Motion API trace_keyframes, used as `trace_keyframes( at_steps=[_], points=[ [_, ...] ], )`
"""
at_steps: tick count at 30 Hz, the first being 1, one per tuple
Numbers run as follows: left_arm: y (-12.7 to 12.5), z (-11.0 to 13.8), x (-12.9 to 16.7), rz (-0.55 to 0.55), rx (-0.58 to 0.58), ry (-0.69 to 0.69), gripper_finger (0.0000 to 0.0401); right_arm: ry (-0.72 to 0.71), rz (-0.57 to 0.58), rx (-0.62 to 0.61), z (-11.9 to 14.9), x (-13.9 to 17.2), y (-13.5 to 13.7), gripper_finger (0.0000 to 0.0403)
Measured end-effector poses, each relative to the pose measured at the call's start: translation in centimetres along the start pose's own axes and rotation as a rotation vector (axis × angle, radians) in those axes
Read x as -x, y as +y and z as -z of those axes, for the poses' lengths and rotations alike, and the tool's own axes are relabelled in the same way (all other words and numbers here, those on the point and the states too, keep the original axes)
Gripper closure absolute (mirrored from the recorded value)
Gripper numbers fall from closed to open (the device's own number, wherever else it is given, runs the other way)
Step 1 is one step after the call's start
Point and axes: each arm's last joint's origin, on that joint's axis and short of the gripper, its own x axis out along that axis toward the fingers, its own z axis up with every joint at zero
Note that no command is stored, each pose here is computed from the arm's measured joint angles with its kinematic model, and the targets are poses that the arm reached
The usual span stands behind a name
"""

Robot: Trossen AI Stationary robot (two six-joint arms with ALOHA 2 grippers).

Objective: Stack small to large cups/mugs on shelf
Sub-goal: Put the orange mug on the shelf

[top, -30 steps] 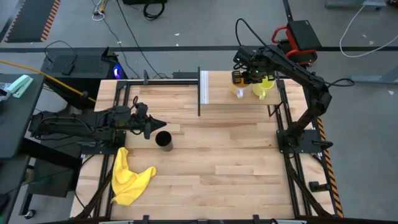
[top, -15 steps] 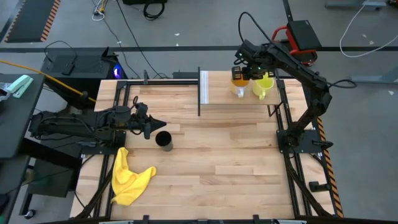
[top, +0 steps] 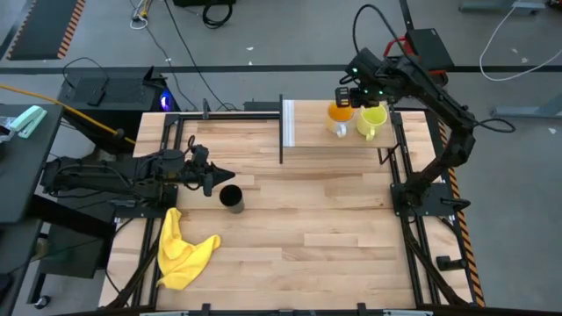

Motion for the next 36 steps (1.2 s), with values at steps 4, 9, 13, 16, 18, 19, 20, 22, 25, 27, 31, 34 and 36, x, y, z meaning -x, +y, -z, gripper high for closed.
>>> trace_keyframes(
  at_steps=[4,9,13,16,18,19,20,22,25,27,31,34,36],
  points=[
    [0.0,0.0,0.0,0.0,0.001,0.0,0.0378,-0.032,-0.038,0.112,1.7,1.5,0.7,0.034],
    [0.0,0.0,0.0,0.0,-0.002,0.0,0.038,-0.074,-0.016,0.218,3.8,2.0,1.4,0.0395],
    [0.0,0.0,0.0,0.0,-0.003,0.0,0.0386,-0.037,0.058,0.25,5.7,0.1,1.5,0.0397],
    [0.0,0.0,0.0,0.0,-0.004,0.0,0.0387,-0.041,0.084,0.257,7.1,-0.7,0.9,0.0398],
    [0.0,0.0,0.0,0.0,-0.004,0.0,0.0384,-0.056,0.067,0.24,7.7,-1.0,0.7,0.0399],
    [0.0,0.0,0.0,0.0,-0.005,0.0,0.0383,-0.061,0.057,0.237,7.9,-1.2,0.5,0.04],
    [0.0,0.0,0.0,0.0,-0.005,0.0,0.0381,-0.06,0.055,0.226,8.2,-1.3,0.3,0.04],
    [0.0,0.0,0.0,0.0,-0.013,0.0,0.0379,-0.052,0.055,0.22,8.8,-1.9,0.0,0.04],
    [0.0,0.0,0.0,0.0,-0.016,0.0,0.0379,-0.068,0.017,0.212,9.3,-3.1,0.3,0.0401],
    [0.0,0.0,0.0,0.0,-0.016,0.0,0.0382,-0.092,-0.028,0.201,9.3,-3.6,0.7,0.0401],
    [0.0,0.0,0.0,0.0,-0.007,0.001,0.0387,-0.08,-0.004,0.193,9.3,-4.8,0.8,0.0402],
    [-0.1,0.1,0.0,0.003,-0.005,0.003,0.0388,-0.092,0.01,0.193,9.2,-5.0,0.6,0.0402],
    [-0.1,0.1,0.0,0.007,-0.006,0.006,0.0386,-0.094,0.011,0.193,9.1,-5.0,0.6,0.0402]
  ],
)
